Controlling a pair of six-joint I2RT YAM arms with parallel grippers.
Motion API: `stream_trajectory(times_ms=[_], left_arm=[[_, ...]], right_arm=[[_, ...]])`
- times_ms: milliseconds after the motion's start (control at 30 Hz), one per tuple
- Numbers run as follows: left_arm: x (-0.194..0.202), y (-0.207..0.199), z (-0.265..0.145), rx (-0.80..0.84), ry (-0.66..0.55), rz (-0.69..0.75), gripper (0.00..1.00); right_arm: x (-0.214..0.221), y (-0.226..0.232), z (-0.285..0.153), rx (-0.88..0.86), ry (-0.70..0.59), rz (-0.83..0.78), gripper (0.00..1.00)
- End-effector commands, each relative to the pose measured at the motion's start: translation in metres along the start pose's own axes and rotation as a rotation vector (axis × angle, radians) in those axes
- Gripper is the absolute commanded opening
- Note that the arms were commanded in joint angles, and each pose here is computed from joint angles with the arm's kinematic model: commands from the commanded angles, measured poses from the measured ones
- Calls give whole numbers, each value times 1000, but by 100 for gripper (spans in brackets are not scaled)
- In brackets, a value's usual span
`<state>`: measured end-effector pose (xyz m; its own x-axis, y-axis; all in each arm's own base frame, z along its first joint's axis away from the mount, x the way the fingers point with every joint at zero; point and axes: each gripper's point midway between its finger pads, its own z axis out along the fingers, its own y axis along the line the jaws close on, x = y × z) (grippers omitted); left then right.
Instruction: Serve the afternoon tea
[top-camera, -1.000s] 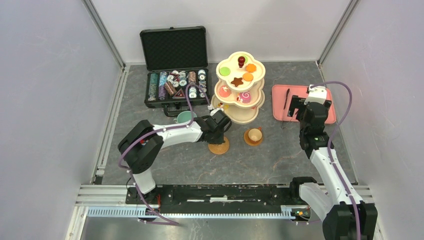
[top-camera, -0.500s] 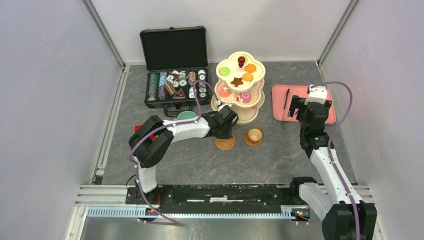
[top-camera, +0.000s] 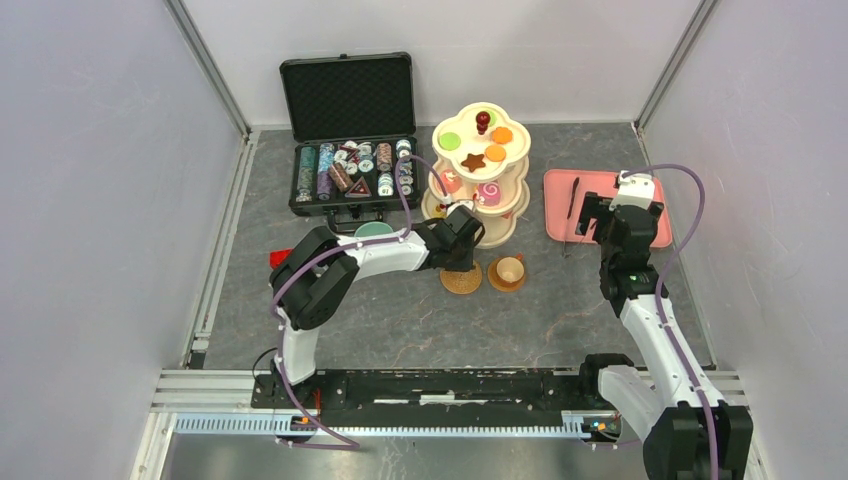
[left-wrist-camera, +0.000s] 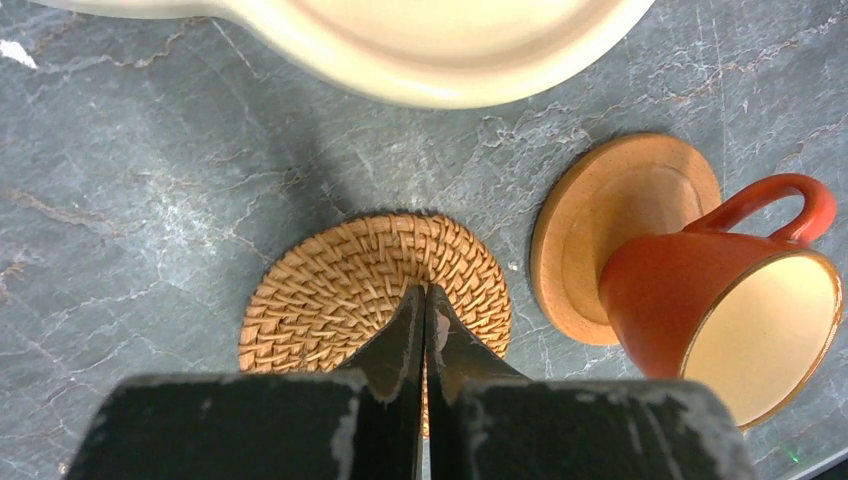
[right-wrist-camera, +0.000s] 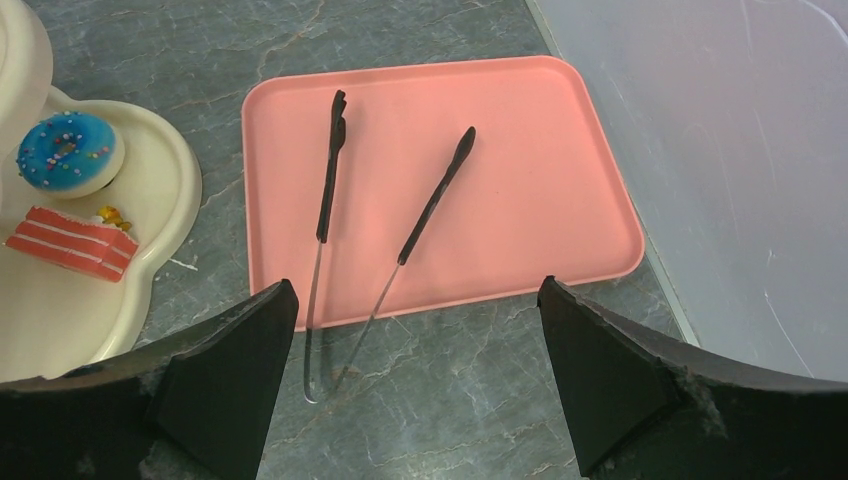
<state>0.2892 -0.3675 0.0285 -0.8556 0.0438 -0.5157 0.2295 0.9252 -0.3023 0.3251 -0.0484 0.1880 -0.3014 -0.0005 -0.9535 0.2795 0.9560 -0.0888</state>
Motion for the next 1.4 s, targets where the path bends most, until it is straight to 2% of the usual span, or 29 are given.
stream_trajectory(times_ms=[0, 133, 233, 367, 467, 567, 633, 767, 833, 933, 1100, 1367], left_arm=[[-19, -11, -3, 17, -51, 54, 2], [-26, -8, -27, 20, -90, 58, 3], [-29, -6, -52, 38, -112, 66, 13], [-27, -2, -89, 65, -131, 86, 31], [-21, 14, -108, 37, -139, 141, 49], [-25, 41, -130, -37, -164, 326, 78], [-30, 60, -145, -75, -157, 473, 87], [-35, 102, -161, -150, -47, 734, 92], [-37, 119, -161, -189, -7, 796, 92], [-52, 135, -150, -226, -32, 767, 92], [-59, 158, -115, -291, 76, 724, 87], [-59, 187, -84, -378, 115, 655, 78]], right_arm=[[-8, 0, 2, 0, -34, 20, 98], [-7, -1, 2, 0, -34, 21, 98], [-8, 0, 2, -4, -35, 24, 98], [-8, 0, 2, -5, -34, 23, 98], [-8, 0, 1, -6, -36, 24, 98], [-10, 0, 0, -11, -40, 23, 98], [-10, 1, 0, -14, -41, 25, 98], [-8, 3, 1, -26, -39, 26, 98], [-8, 3, 2, -25, -35, 24, 98], [-8, 4, 1, -27, -34, 24, 98], [-11, 4, -1, -37, -50, 27, 98], [-9, -6, 1, -9, -43, 37, 98]])
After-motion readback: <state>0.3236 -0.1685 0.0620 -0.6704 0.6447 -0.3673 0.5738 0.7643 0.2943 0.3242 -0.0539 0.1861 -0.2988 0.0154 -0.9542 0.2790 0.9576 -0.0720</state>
